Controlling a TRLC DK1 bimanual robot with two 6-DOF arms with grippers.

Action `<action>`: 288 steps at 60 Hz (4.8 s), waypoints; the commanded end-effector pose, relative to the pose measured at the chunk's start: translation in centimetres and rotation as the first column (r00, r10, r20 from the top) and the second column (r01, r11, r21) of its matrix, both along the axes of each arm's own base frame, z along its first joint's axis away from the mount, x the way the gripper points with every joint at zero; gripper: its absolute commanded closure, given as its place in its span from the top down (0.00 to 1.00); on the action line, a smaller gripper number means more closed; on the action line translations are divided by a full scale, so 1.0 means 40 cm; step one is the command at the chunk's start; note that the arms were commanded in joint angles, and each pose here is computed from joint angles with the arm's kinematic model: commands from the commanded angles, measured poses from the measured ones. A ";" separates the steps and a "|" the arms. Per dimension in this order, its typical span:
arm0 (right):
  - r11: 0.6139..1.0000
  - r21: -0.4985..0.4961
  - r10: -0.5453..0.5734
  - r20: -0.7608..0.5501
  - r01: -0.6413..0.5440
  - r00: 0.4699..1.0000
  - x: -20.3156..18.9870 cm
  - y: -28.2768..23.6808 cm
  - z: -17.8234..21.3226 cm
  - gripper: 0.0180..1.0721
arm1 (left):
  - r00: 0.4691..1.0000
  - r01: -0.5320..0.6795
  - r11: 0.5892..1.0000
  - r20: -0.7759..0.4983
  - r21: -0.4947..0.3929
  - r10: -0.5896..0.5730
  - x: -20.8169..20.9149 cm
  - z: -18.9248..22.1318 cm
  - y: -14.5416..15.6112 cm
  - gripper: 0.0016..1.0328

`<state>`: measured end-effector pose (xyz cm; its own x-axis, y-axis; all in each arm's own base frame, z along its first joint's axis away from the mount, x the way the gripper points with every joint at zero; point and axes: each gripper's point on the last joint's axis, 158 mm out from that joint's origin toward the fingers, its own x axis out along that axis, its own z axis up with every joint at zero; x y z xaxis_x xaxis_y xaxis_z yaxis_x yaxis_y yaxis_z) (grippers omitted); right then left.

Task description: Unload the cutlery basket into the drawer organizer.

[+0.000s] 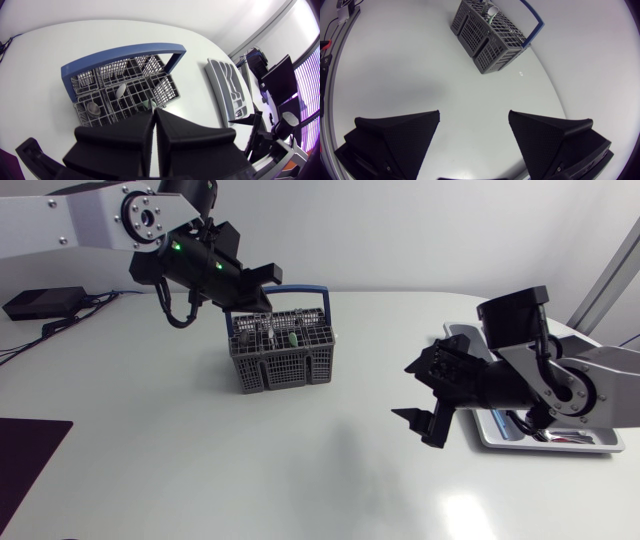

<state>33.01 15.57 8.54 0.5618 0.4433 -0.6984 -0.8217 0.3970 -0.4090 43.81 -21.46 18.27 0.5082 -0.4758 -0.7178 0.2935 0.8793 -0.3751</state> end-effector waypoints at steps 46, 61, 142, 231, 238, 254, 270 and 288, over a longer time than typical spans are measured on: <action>0.962 0.273 -0.031 -0.006 0.032 0.999 -0.026 0.185 0.140 0.81 | 0.974 0.020 0.960 -0.212 -0.278 -0.082 -0.213 0.065 -0.178 0.03; 0.945 0.326 -0.053 0.041 0.036 0.998 -0.011 0.221 0.180 0.71 | 0.943 0.031 0.945 -0.303 -0.327 -0.135 -0.238 0.036 -0.228 0.03; 0.939 0.343 -0.029 -0.026 0.036 0.999 0.024 0.278 0.135 0.05 | 0.905 0.063 0.918 -0.365 -0.391 -0.217 -0.295 0.061 -0.291 0.36; 0.987 0.022 -0.159 -0.045 0.160 0.986 0.009 -0.444 -0.019 0.05 | 0.851 -0.256 0.962 -0.451 0.091 0.269 -0.038 -0.120 -0.096 0.95; 0.987 -0.026 -0.162 -0.068 0.160 0.984 0.008 -0.549 -0.066 0.05 | 0.853 -0.269 0.956 -0.432 0.118 0.294 -0.030 -0.130 -0.105 0.95; 0.979 -0.111 -0.181 -0.078 0.172 0.980 0.002 -0.697 -0.132 0.05 | 0.860 -0.297 0.942 -0.385 0.154 0.334 -0.010 -0.137 -0.115 0.95; 0.961 -0.215 -0.195 -0.086 0.173 0.977 -0.016 -0.790 -0.193 0.06 | 0.859 -0.322 0.928 -0.355 0.187 0.369 0.000 -0.151 -0.109 0.95; 0.923 -0.333 -0.221 -0.056 0.191 0.974 -0.054 -0.869 -0.229 0.40 | 0.858 -0.341 0.915 -0.326 0.215 0.397 0.006 -0.162 -0.105 0.95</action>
<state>31.98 -19.07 0.69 0.5628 0.0786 -0.8229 -0.7578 0.4467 -0.4756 43.51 -25.09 12.10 0.3138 -0.1878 -0.9307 -0.1744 0.9522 -0.2510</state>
